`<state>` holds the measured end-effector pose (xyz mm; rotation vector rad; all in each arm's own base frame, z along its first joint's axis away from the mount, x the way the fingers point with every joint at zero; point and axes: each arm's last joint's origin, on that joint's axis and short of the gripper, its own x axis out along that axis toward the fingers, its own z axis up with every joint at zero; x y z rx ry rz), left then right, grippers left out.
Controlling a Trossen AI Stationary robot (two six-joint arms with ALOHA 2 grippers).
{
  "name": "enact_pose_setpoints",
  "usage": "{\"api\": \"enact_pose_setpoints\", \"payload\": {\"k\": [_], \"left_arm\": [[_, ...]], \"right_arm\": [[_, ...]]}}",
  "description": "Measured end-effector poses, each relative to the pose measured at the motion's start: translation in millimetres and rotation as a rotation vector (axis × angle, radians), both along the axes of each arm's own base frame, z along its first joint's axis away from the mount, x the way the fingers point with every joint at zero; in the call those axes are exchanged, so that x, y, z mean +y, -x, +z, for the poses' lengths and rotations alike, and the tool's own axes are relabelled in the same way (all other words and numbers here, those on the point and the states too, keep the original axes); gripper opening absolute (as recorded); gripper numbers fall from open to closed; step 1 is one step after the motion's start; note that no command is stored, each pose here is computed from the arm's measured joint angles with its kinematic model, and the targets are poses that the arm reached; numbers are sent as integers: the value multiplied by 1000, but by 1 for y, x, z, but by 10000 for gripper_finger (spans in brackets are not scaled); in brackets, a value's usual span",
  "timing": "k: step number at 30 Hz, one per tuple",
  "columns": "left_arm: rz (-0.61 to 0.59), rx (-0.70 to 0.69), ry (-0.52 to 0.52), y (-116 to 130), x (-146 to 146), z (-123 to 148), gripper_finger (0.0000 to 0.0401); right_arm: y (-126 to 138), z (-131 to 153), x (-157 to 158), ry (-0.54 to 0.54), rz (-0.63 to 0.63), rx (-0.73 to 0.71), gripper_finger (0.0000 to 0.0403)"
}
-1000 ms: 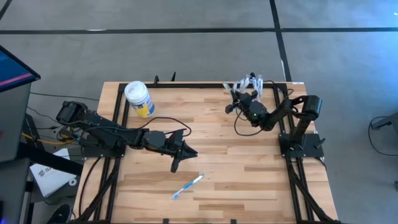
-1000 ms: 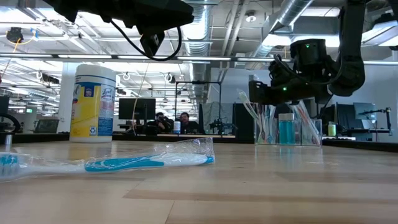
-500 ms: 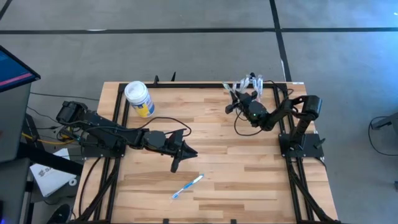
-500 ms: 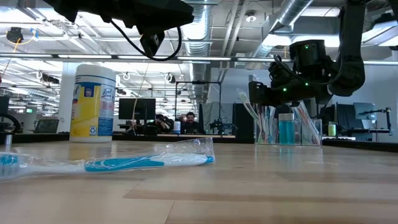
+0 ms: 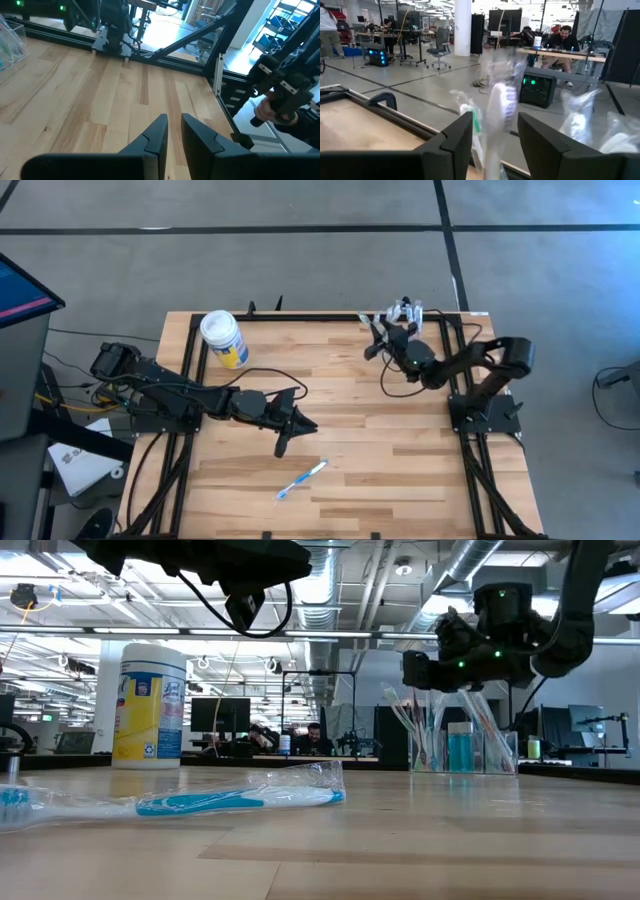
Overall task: Pick & Place toothbrushing station
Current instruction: Put the blue toothbrush into the left transparent organizer
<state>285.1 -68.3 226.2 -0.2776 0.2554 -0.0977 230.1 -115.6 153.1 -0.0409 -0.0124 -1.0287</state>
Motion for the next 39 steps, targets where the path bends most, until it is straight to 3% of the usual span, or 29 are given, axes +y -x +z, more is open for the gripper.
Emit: {"api": "enact_pose_setpoints", "payload": {"k": [9, 19, 39], "left_arm": [[1, 0, -1, 0, 0, 0, 49], [-19, 1, 3, 1, -2, 0, 49], [-207, 102, -25, 21, -47, -13, 49]], "right_arm": [[10, 25, 6, -10, 7, 29, 137], [11, 45, 32, 43, 108, 50, 137], [1, 46, 119, 62, 489, 132, 133]]}}
